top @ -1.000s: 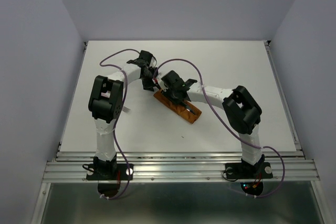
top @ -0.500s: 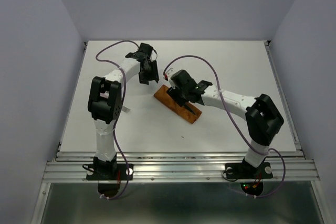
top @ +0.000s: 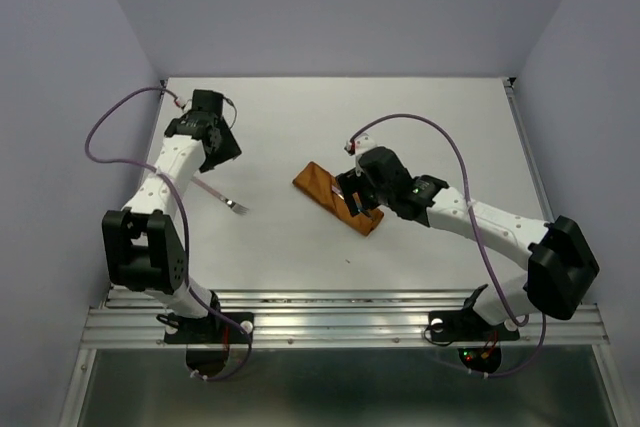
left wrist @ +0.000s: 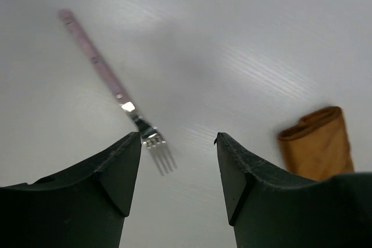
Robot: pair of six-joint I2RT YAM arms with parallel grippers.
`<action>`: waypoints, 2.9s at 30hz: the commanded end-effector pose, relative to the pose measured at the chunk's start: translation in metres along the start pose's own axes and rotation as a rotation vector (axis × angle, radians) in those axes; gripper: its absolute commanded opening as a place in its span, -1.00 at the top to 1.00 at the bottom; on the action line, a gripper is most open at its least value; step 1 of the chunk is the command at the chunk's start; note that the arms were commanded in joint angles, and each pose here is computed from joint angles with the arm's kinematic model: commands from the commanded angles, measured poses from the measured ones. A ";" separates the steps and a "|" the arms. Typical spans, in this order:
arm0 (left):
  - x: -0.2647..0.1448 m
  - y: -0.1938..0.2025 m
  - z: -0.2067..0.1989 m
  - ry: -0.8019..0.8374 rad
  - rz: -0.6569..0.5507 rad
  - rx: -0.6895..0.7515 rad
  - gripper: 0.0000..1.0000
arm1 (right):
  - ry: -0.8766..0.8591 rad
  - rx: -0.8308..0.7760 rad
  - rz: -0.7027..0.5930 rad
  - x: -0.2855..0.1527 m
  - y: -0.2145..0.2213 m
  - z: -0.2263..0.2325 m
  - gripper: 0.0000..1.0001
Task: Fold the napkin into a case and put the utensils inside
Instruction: Move the knife to the center of the board, then pick up the knife from the center of the board.
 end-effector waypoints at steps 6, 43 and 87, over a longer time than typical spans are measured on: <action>0.032 0.019 0.080 -0.322 0.010 -0.194 -0.30 | -0.133 0.130 -0.081 0.006 0.008 0.015 -0.68; 0.042 0.205 0.013 -0.240 0.302 -0.393 0.47 | -0.140 0.126 -0.096 -0.046 0.020 0.002 -0.71; -0.092 0.025 0.062 -0.036 -0.170 -0.293 -0.52 | -0.164 -0.099 0.169 0.115 0.002 0.172 -0.02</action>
Point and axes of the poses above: each gripper's point midway between its finger pads, its own x axis out along the fingers, its own z axis along the line the jaws close on, y = z × x, the point moved 10 cm from there along -x, back along the fingers, and after that the axes turned 7 degrees about -x, right-handed, at the moved point
